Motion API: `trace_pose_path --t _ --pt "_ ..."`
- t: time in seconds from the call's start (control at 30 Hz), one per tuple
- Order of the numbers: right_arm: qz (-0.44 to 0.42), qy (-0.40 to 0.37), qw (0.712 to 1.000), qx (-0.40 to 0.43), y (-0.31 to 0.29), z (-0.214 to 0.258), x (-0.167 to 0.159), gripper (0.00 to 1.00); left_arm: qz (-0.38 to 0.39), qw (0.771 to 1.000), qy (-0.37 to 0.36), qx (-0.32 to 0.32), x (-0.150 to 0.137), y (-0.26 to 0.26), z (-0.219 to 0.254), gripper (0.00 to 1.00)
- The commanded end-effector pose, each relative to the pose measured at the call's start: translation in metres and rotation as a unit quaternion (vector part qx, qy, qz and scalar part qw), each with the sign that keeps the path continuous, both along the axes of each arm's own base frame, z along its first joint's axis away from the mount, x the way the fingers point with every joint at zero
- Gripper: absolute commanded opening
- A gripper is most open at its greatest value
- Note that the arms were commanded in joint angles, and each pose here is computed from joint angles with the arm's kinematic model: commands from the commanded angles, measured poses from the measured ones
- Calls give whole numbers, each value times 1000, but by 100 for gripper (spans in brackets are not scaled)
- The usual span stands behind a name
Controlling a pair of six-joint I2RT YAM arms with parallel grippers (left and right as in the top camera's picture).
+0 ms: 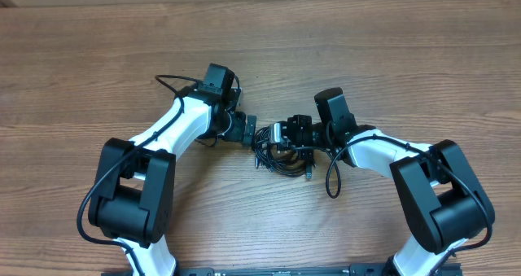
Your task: Untangle cables
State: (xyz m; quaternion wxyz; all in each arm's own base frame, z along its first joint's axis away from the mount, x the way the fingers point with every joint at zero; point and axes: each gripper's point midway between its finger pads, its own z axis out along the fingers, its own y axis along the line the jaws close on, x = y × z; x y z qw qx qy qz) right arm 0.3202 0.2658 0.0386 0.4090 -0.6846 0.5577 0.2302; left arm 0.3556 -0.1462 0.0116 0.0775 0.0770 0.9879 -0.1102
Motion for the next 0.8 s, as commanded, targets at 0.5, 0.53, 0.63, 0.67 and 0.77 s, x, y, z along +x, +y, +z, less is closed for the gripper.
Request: trace_pose_path --t 0.5,0.53,0.63,0.67,0.77 --pt "6 -6 1000 8 5 5 4 4 -160 980 -59 -98 8 -41 47 100" --pt "7 -6 1000 8 5 5 4 4 -164 980 -58 -97 7 -41 44 100" --pt "15 -3 1000 18 7 8 1 4 -165 982 -50 -76 7 -35 33 100" --pt "16 -2 1000 19 8 8 1 4 -164 983 -44 -72 6 -33 29 100" --pt "16 -4 1000 20 8 8 1 4 -163 984 -21 -73 -1 -32 21 99"
